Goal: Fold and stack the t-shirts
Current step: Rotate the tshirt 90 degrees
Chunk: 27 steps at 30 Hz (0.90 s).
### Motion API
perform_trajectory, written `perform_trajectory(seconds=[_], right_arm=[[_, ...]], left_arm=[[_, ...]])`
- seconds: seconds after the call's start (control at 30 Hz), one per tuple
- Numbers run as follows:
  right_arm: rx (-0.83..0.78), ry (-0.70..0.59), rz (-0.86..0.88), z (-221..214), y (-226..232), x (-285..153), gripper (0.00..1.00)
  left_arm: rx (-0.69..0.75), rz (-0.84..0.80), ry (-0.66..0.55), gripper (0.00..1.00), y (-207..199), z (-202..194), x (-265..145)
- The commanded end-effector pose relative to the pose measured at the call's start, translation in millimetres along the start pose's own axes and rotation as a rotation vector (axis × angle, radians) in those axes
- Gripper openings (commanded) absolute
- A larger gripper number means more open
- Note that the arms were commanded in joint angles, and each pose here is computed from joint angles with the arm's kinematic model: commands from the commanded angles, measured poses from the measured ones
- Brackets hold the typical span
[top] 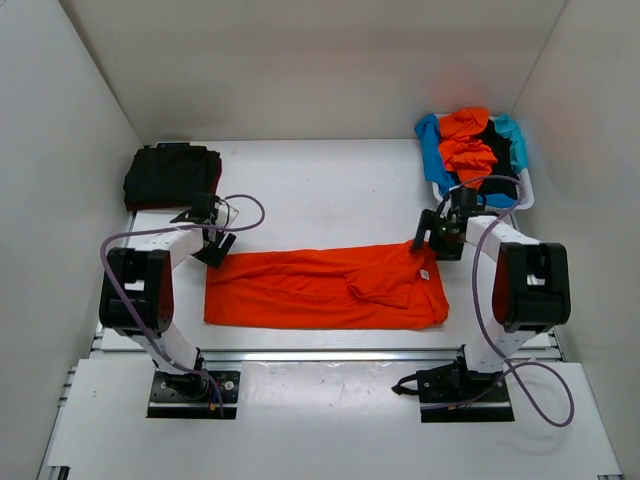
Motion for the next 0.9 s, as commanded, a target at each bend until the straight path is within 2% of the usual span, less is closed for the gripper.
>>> perform_trajectory(seconds=[0.0, 0.03, 0.07, 0.1, 0.17, 0.27, 0.33, 0.43, 0.5, 0.57, 0.6, 0.63, 0.67, 0.73, 0.77, 0.8, 0.87], right_arm=[[-0.043, -0.038, 0.019, 23, 5, 6, 0.5], [-0.044, -0.027, 0.025, 24, 6, 6, 0.34], [-0.046, -0.001, 0.01, 24, 6, 10, 0.07], [-0.055, 0.016, 0.004, 21, 7, 13, 0.0], [-0.088, 0.024, 0.003, 23, 10, 12, 0.0], [-0.188, 0.005, 0.046, 29, 35, 10, 0.0], [-0.216, -0.001, 0.05, 41, 47, 13, 0.0], [-0.251, -0.014, 0.082, 66, 75, 22, 0.0], [-0.282, -0.061, 0.121, 97, 103, 22, 0.0], [-0.302, -0.034, 0.109, 109, 114, 45, 0.01], [-0.32, -0.077, 0.127, 126, 130, 37, 0.02], [-0.331, -0.091, 0.142, 133, 139, 40, 0.2], [-0.321, -0.084, 0.142, 135, 140, 46, 0.44], [-0.329, -0.107, 0.178, 146, 149, 42, 0.61], [-0.341, -0.111, 0.182, 147, 150, 40, 0.68], [-0.343, -0.122, 0.18, 150, 149, 38, 0.7], [-0.334, -0.152, 0.17, 155, 146, 23, 0.75]], left_arm=[[0.02, 0.031, -0.025, 0.84, 8, 6, 4], [0.049, 0.04, -0.015, 0.8, 4, 5, 5], [0.073, 0.044, -0.006, 0.76, 0, 0, 7], [0.097, 0.058, 0.011, 0.7, -5, -5, 9], [0.097, 0.059, 0.028, 0.58, -5, -12, 13], [0.09, 0.046, 0.061, 0.29, 0, -25, 13], [0.104, 0.026, 0.079, 0.2, 1, -34, 10], [0.112, 0.01, 0.105, 0.13, 2, -46, 5], [0.103, -0.002, 0.112, 0.12, 1, -52, 1], [0.088, -0.002, 0.114, 0.12, 3, -52, -7], [0.073, 0.002, 0.106, 0.13, 5, -51, -9], [0.054, 0.009, 0.1, 0.14, 7, -50, -15], [0.003, 0.037, 0.108, 0.18, 18, -54, -19], [-0.066, 0.073, 0.081, 0.31, 31, -50, -29], [-0.09, 0.094, 0.078, 0.42, 38, -49, -34], [-0.107, 0.096, 0.069, 0.5, 41, -48, -35], [-0.153, 0.122, 0.027, 0.59, 52, -40, -44]])
Point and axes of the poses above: each gripper's point midway between its finger pads, its own x axis out along the fingers, its own y axis along the line the jaws close on, z = x × y, the point moved 7 cm from there along -x, back along the fingers, and after that the axes turned 7 degrees about x, right-handed, at the moved point
